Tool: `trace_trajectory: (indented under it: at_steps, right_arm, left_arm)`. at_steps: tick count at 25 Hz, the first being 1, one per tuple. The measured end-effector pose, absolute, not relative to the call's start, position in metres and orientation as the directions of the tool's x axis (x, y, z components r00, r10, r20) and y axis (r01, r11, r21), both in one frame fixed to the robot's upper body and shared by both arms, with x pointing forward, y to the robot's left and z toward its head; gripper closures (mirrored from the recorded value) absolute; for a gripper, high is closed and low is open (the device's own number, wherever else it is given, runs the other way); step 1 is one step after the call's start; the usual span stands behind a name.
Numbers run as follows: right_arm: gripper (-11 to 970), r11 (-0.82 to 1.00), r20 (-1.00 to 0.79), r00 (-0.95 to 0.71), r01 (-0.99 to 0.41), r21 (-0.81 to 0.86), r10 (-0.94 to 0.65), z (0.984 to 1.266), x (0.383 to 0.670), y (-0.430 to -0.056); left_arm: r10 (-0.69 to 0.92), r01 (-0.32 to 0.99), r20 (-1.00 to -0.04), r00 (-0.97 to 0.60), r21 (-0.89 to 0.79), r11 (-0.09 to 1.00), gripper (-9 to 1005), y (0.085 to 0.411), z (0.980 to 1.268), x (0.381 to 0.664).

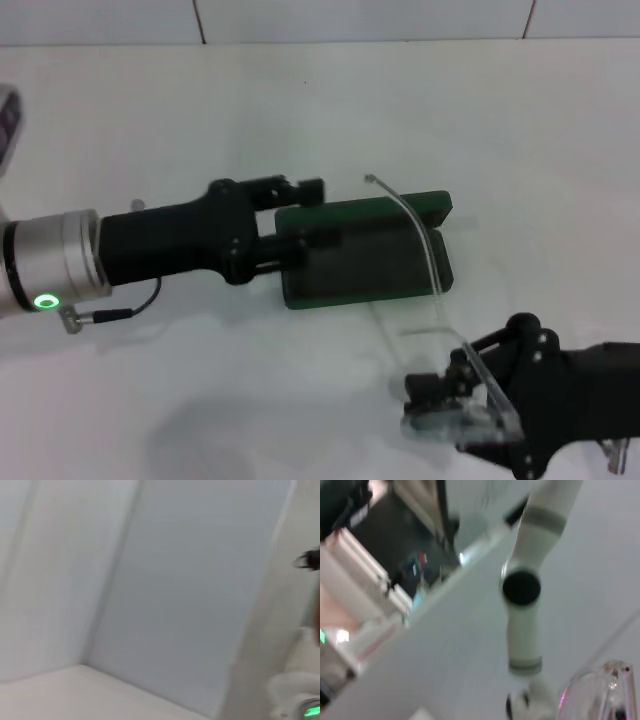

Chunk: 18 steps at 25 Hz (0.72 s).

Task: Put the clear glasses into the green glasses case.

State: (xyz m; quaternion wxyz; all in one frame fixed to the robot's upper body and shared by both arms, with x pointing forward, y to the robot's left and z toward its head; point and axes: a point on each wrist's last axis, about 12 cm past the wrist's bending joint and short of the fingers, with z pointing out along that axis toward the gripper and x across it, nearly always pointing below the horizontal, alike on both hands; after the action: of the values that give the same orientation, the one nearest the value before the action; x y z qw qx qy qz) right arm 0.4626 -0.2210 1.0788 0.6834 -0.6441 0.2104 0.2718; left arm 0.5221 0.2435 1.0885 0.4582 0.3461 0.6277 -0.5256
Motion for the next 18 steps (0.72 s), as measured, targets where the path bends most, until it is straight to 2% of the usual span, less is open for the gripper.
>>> trace_trajectory:
  at_steps: [4, 8, 12, 18]
  right_arm:
    - [844, 0.001, -0.66, 0.713, -0.679, -0.734, 0.237, 1.087, 0.457, -0.203]
    - [844, -0.039, -0.712, 0.634, -0.738, -0.674, 0.301, 1.093, 0.464, -0.172]
    - [844, -0.061, -0.766, 0.576, -0.787, -0.614, 0.286, 1.095, 0.471, -0.155]
    - [845, -0.066, -0.85, 0.482, -0.861, -0.505, 0.211, 1.091, 0.479, -0.151]
  left_arm:
    - [-0.031, 0.917, -0.968, -0.25, -0.246, 0.315, 390, 0.233, 1.074, 0.524]
    - [-0.006, 0.93, -0.986, -0.164, -0.157, 0.333, 390, 0.212, 1.068, 0.528]
    - [-0.04, 0.936, -0.989, -0.145, -0.15, 0.319, 390, 0.199, 1.069, 0.532]
    - [-0.093, 0.954, -0.992, -0.085, -0.108, 0.278, 391, 0.195, 1.076, 0.528]
